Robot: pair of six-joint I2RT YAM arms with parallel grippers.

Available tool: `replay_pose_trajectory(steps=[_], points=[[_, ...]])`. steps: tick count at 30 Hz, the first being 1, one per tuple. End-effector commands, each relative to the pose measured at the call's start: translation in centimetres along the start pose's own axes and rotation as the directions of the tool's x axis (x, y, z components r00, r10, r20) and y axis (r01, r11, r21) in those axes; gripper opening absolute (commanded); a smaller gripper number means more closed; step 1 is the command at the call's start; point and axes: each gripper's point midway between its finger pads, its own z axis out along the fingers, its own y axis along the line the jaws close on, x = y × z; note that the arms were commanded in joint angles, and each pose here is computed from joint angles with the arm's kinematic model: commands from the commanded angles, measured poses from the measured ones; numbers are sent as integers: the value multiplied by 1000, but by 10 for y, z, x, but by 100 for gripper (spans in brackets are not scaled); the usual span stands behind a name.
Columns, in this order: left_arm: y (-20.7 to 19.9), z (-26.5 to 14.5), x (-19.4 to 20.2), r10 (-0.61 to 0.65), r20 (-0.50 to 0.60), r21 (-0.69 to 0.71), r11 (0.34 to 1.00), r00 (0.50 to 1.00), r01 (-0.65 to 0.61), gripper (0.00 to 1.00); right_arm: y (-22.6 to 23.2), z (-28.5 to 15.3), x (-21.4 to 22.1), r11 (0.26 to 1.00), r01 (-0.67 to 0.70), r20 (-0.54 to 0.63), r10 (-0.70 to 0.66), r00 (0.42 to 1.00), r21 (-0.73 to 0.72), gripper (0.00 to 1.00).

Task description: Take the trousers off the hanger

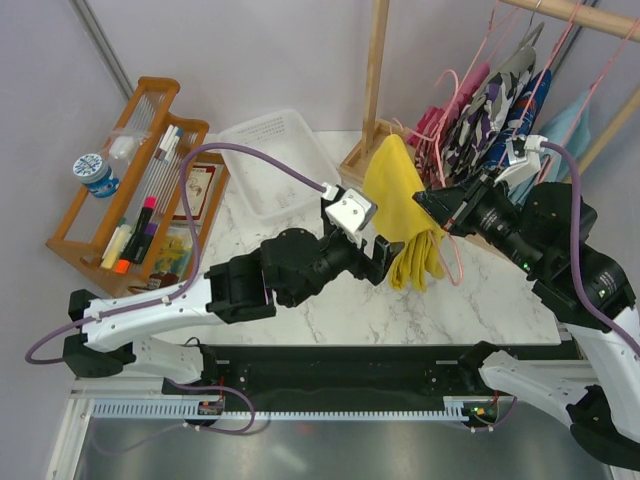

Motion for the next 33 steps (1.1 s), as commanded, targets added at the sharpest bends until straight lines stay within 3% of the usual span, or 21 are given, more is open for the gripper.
replay_pose_trajectory(steps=[1, 8, 14, 21, 33], points=[[-29, 5, -15, -50, 4, 105, 993, 999, 49, 86, 66, -21, -59, 967, 17, 210, 38, 977, -254, 0], [-23, 22, -7, 109, -40, -52, 992, 993, -111, 84, 75, -24, -71, 964, -11, 224, 73, 972, -265, 0], [0, 30, -11, 194, -56, -233, 951, 979, -202, 72, 82, -29, -83, 962, -22, 247, 92, 965, -271, 0], [-1, 30, -25, 200, -9, -238, 951, 980, -196, 63, 96, -42, -97, 951, -22, 272, 110, 956, -307, 0], [-11, 45, -40, 199, 60, -252, 951, 978, -178, 70, 103, -52, -102, 938, -43, 277, 145, 950, -344, 0]])
